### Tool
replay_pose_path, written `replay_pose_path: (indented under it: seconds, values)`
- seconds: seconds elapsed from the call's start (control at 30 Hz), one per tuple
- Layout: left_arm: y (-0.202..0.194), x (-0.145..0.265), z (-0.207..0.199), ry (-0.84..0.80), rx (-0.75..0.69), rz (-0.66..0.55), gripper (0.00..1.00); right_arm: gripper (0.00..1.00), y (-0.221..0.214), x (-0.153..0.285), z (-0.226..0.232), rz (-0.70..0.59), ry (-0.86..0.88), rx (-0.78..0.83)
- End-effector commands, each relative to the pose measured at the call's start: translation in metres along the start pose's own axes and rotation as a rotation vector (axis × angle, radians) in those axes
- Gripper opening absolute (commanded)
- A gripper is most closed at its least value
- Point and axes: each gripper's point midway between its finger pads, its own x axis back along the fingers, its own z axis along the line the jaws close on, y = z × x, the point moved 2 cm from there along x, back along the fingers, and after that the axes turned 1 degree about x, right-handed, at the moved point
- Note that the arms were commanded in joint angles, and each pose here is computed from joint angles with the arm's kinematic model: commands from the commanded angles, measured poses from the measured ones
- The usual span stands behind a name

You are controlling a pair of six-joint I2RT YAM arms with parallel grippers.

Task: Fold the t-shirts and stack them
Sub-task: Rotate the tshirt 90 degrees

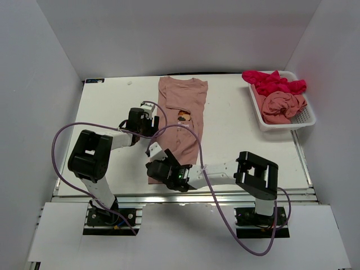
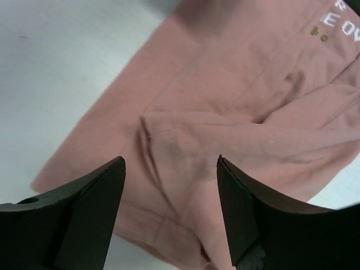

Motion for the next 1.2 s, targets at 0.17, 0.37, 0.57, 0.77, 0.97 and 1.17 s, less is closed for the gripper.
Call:
replay_pose_path:
  seconds: [0.17,0.37,0.57,0.77,0.97,1.17]
  values:
    - [0.021,0.015,0.002,0.009,0.001,-0.062,0.84,0.72,0.023,0.017,0.021,-0.052,0.039,0.001]
    - [0.023,0.013,0.002,0.007,-0.001,-0.068,0.84,0.73,0.016,0.01,0.025,-0.043,0.032,0.012]
    - [0.02,0.009,0.003,0.009,-0.004,-0.057,0.84,0.73,0.019,0.003,0.023,-0.068,0.004,0.023]
    - [0.012,0.007,0.002,-0.002,0.0,-0.042,0.84,0.71,0.014,-0.002,0.02,-0.07,-0.016,0.015]
    - [0.006,0.007,-0.001,-0.018,0.004,-0.025,0.84,0.58,0.007,-0.008,0.015,-0.078,-0.063,0.011]
    - [0.001,0.008,-0.003,-0.033,0.009,-0.014,0.84,0.13,0.007,-0.012,0.008,-0.094,-0.087,-0.002]
